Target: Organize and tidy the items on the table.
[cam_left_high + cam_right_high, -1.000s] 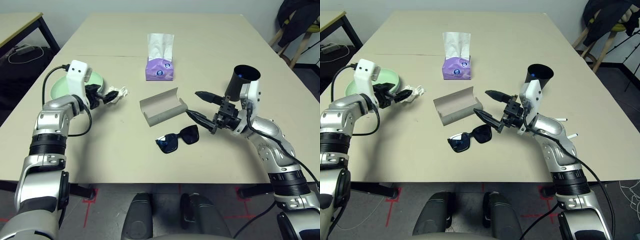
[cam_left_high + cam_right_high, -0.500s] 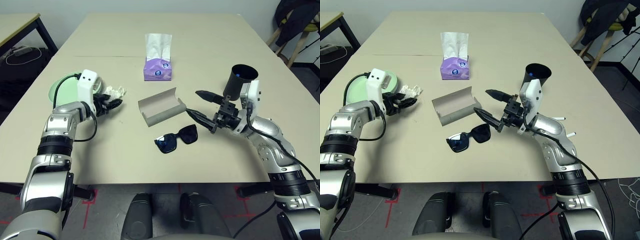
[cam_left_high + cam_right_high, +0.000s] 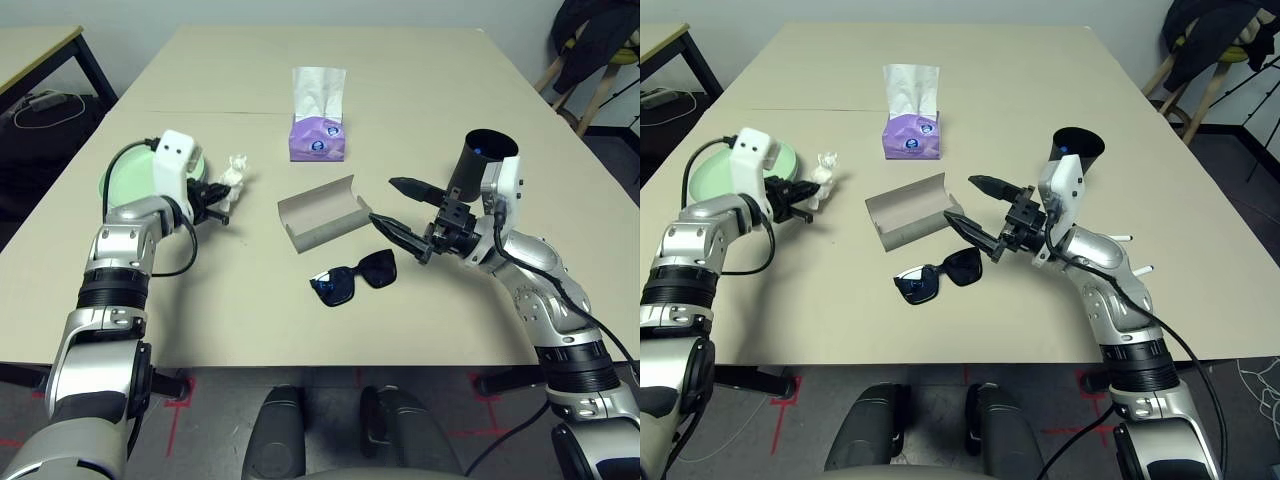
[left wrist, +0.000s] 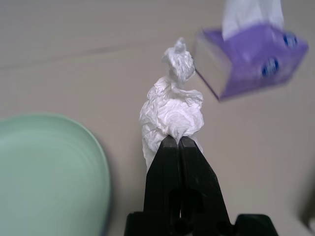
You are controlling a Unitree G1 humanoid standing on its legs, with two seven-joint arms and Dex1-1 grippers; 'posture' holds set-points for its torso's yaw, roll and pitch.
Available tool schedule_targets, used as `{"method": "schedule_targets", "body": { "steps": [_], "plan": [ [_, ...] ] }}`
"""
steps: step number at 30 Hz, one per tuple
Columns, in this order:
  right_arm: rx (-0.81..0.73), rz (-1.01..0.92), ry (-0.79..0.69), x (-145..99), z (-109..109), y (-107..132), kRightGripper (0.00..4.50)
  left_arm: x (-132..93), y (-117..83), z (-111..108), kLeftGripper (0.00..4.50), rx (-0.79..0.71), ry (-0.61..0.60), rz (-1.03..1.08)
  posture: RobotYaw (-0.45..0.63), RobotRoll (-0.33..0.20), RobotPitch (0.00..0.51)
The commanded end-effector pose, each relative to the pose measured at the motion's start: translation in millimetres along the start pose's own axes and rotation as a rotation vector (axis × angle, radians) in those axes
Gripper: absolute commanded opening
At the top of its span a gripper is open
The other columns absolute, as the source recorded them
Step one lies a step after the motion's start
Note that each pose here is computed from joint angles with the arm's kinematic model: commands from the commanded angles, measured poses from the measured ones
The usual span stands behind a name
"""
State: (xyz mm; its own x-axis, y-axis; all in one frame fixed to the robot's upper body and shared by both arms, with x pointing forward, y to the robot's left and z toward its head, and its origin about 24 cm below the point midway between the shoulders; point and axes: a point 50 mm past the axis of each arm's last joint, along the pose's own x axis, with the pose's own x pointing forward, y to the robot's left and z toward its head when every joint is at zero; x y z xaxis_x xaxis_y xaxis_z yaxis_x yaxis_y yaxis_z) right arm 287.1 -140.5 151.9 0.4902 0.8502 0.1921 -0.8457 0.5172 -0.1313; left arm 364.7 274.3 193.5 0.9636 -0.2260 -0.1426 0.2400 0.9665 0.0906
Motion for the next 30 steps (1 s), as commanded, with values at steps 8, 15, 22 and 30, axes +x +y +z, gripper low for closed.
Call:
{"method": "schedule_targets", "body": {
  "steps": [8, 15, 22, 30],
  "plan": [
    [-0.007, 0.007, -0.009, 1.7, 3.1, 0.4, 4.50, -13.6, 47.7, -11.6, 0.03, -0.101, 0.034, 0.363, 0.13, 0.000, 0.103],
    [-0.015, -0.003, -0.004, -0.2, 3.5, -0.9, 4.50, -14.8, 54.1, -26.3, 2.16, -0.061, 0.068, 0.453, 0.13, 0.000, 0.102],
    [-0.022, -0.014, 0.004, -1.9, 3.5, -4.9, 4.50, -5.8, 30.1, -9.8, 4.49, -0.056, -0.094, 0.167, 0.13, 0.000, 0.103],
    [-0.024, -0.009, 0.011, -2.8, 1.8, -6.8, 4.50, -7.5, -6.8, 3.1, 4.49, 0.040, -0.217, -0.267, 0.14, 0.000, 0.106]
  ]
}}
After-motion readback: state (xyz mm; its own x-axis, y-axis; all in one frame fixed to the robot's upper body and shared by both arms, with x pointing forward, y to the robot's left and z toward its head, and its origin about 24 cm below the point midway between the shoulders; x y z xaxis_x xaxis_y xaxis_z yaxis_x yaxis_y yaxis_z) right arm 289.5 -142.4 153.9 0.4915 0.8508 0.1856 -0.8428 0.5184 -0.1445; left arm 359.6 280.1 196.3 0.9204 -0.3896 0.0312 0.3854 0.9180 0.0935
